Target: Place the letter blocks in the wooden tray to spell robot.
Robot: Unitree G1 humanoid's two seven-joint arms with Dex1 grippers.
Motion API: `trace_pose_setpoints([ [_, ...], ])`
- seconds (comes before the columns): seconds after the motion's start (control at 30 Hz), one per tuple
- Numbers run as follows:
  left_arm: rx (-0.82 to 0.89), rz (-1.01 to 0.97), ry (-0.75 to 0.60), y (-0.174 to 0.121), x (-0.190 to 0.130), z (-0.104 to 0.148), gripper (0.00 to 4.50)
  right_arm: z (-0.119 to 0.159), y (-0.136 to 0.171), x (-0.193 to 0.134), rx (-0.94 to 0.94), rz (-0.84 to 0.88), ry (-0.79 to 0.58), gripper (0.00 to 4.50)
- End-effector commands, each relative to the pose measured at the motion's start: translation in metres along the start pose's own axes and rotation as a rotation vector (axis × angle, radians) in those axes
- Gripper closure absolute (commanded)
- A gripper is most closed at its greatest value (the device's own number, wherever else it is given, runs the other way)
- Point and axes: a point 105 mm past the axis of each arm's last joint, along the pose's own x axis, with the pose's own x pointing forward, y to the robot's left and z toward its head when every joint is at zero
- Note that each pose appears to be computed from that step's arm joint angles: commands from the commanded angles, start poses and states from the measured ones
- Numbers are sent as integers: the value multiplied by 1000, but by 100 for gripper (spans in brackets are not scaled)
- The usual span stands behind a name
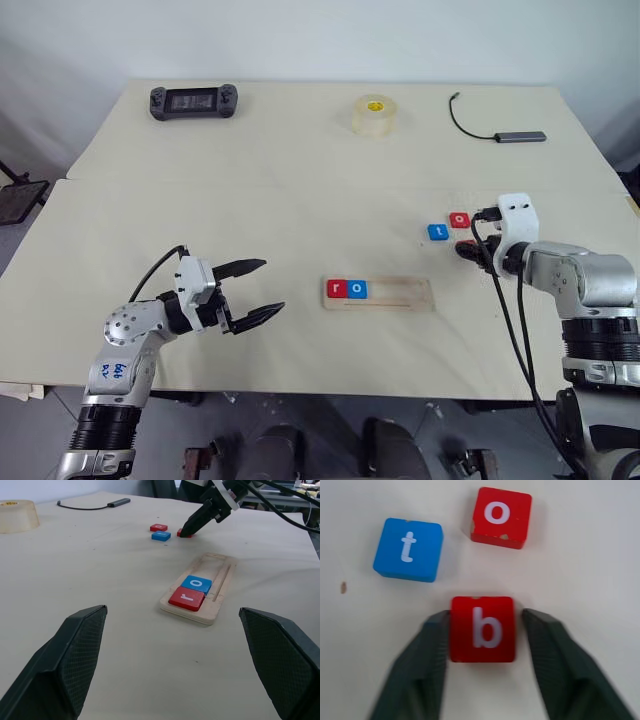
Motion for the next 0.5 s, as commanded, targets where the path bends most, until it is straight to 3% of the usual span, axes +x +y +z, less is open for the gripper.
trace_pose_setpoints([
  [0.03, 47, -36, -36, -3, 8, 14, 0, 0, -6, -7, 10, -36, -10, 304],
  [0.23, 36, -111, -44, -5, 22, 11, 0, -2, 1, -44, 12, -47, -39, 304],
  [0.5, 59, -222, -42, -9, 33, 8, 0, -40, 23, -76, 69, -91, 1, 304],
])
